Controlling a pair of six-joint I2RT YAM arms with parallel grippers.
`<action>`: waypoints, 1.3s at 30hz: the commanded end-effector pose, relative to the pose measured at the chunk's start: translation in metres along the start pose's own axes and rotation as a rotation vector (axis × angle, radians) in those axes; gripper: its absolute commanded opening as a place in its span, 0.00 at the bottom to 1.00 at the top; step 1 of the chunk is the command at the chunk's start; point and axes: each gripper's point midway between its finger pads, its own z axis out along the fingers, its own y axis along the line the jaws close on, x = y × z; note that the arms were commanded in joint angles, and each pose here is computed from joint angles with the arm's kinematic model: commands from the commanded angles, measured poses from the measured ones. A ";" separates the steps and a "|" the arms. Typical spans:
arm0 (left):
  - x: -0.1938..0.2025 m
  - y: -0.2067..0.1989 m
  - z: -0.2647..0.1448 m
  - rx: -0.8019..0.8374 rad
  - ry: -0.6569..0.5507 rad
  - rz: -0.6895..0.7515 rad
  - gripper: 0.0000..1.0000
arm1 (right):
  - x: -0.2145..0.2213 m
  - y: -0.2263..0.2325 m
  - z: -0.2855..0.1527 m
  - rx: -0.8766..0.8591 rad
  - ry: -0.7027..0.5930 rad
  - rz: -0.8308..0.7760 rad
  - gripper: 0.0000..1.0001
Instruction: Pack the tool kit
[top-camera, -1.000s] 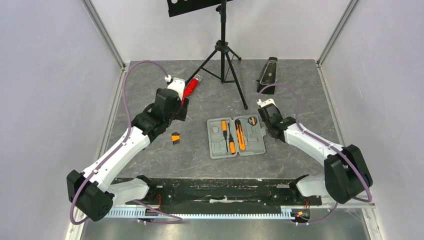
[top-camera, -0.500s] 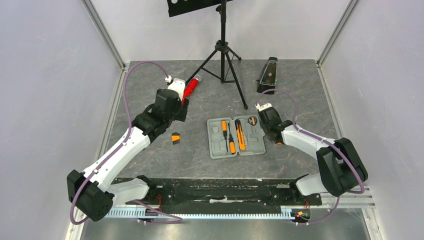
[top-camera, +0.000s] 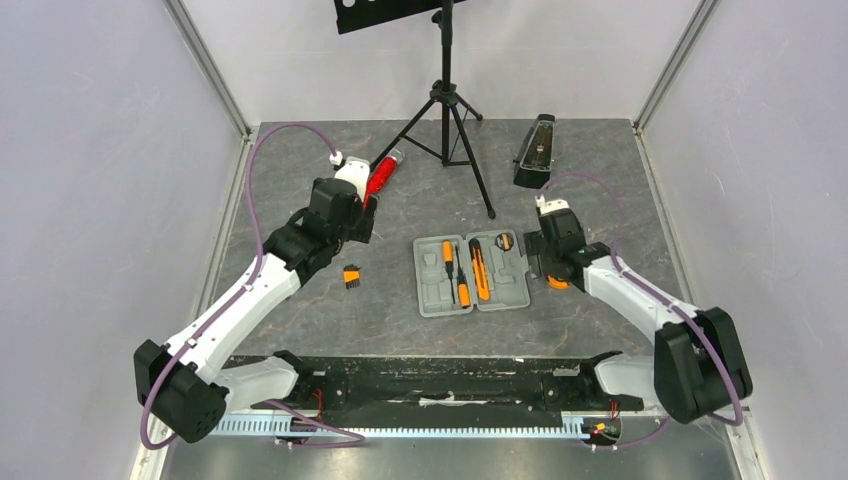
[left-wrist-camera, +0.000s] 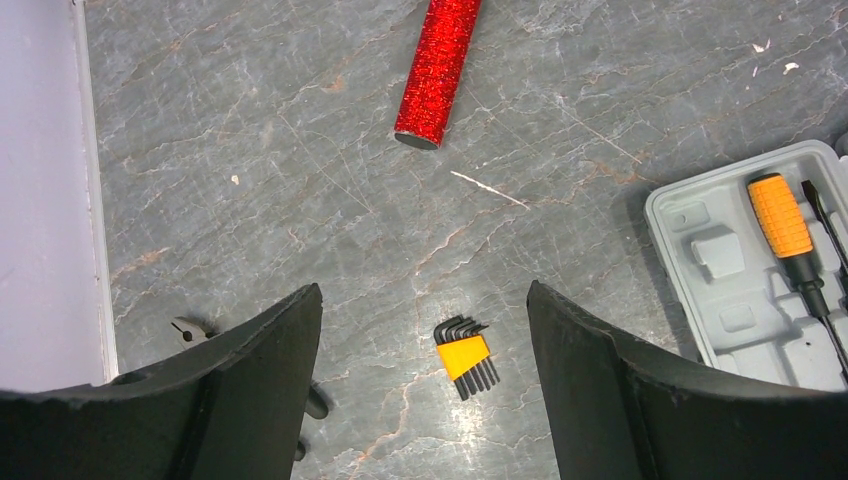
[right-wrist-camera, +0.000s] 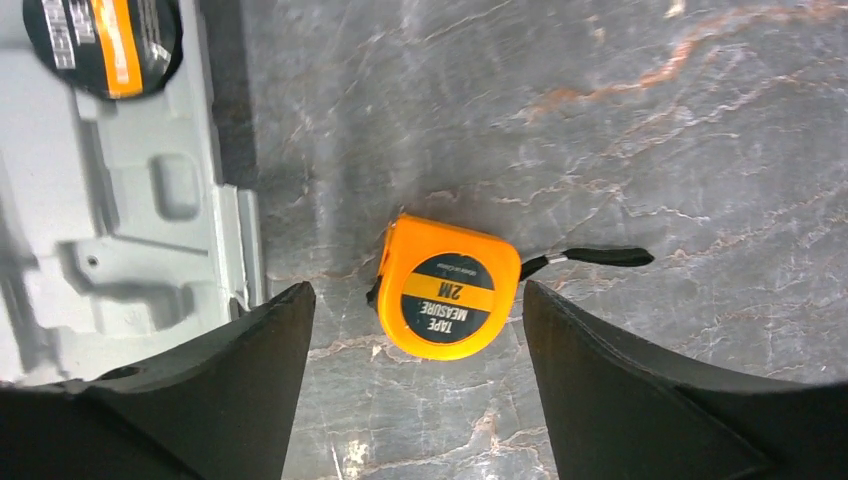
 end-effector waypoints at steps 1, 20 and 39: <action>-0.015 0.008 -0.005 -0.022 -0.064 0.003 0.81 | -0.008 -0.009 -0.003 0.007 -0.057 0.180 0.79; -0.014 0.008 -0.005 -0.019 -0.061 0.003 0.81 | 0.022 -0.022 0.026 -0.083 -0.030 0.368 0.71; -0.012 0.007 -0.002 -0.018 -0.052 0.006 0.80 | 0.008 -0.026 0.016 -0.108 -0.057 0.343 0.45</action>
